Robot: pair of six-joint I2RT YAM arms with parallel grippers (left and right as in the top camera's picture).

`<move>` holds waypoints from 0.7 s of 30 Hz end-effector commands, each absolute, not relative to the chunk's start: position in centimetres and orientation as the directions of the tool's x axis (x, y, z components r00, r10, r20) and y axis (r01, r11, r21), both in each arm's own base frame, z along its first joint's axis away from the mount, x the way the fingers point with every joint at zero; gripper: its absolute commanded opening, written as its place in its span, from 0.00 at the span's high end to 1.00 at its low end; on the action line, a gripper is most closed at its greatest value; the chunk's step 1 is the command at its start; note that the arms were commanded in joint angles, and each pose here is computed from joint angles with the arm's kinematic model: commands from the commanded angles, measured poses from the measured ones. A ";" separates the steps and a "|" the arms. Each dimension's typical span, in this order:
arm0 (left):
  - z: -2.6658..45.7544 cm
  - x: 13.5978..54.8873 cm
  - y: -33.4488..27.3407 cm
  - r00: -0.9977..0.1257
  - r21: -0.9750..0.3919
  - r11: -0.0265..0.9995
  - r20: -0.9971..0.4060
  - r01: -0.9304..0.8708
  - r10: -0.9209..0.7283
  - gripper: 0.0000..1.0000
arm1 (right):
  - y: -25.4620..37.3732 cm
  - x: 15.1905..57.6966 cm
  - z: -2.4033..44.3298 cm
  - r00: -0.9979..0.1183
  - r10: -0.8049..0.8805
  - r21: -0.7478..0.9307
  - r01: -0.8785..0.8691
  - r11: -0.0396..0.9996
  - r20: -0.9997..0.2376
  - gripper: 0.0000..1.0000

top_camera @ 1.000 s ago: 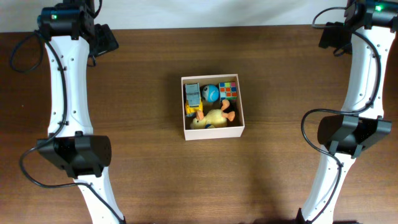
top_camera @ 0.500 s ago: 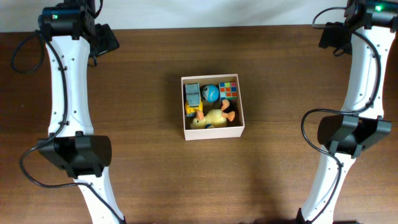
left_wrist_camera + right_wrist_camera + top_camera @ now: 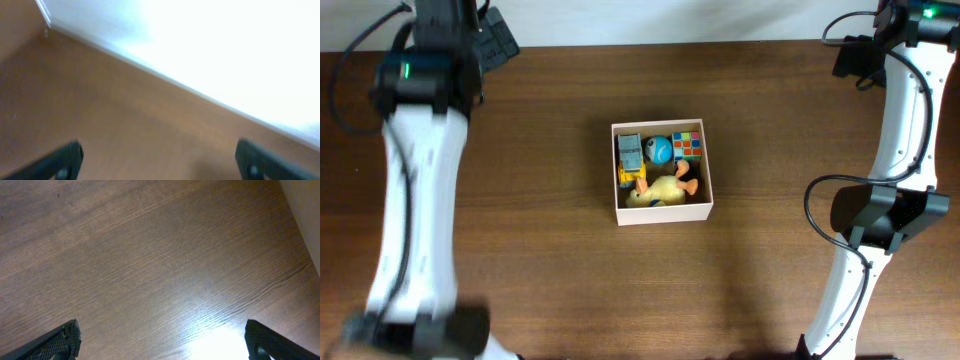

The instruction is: Pack container

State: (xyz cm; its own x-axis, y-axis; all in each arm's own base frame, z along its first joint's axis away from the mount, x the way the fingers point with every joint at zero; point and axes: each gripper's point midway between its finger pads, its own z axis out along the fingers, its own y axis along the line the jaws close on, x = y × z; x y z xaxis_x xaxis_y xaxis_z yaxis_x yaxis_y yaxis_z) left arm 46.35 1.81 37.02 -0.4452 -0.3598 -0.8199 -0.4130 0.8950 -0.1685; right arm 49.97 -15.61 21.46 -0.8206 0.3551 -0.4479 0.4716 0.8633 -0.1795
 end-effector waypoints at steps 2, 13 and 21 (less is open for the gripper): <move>36.9 42.3 3.3 -0.359 -0.162 0.886 -0.871 -0.433 -0.335 0.01 | -15.7 49.9 21.7 -0.812 0.366 -0.176 0.485 0.857 -0.454 0.01; 28.4 33.7 3.4 -0.224 -0.209 0.913 -0.928 -0.350 -0.298 0.01 | -15.7 49.9 21.7 -0.812 0.366 -0.177 0.485 0.856 -0.454 0.01; 22.4 28.7 3.5 -0.067 -0.281 0.915 -0.948 -0.290 -0.312 0.01 | -15.7 49.9 21.7 -0.812 0.366 -0.176 0.485 0.857 -0.454 0.01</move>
State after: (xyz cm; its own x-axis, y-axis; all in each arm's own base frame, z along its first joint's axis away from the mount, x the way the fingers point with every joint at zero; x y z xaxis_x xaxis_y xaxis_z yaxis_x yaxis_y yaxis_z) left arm 29.87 3.64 24.29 -0.0741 -0.3213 -0.9441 -0.3128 0.9064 -0.2839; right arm 49.96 -15.62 21.46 -0.8209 0.3548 -0.4475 0.4714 0.8633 -0.1801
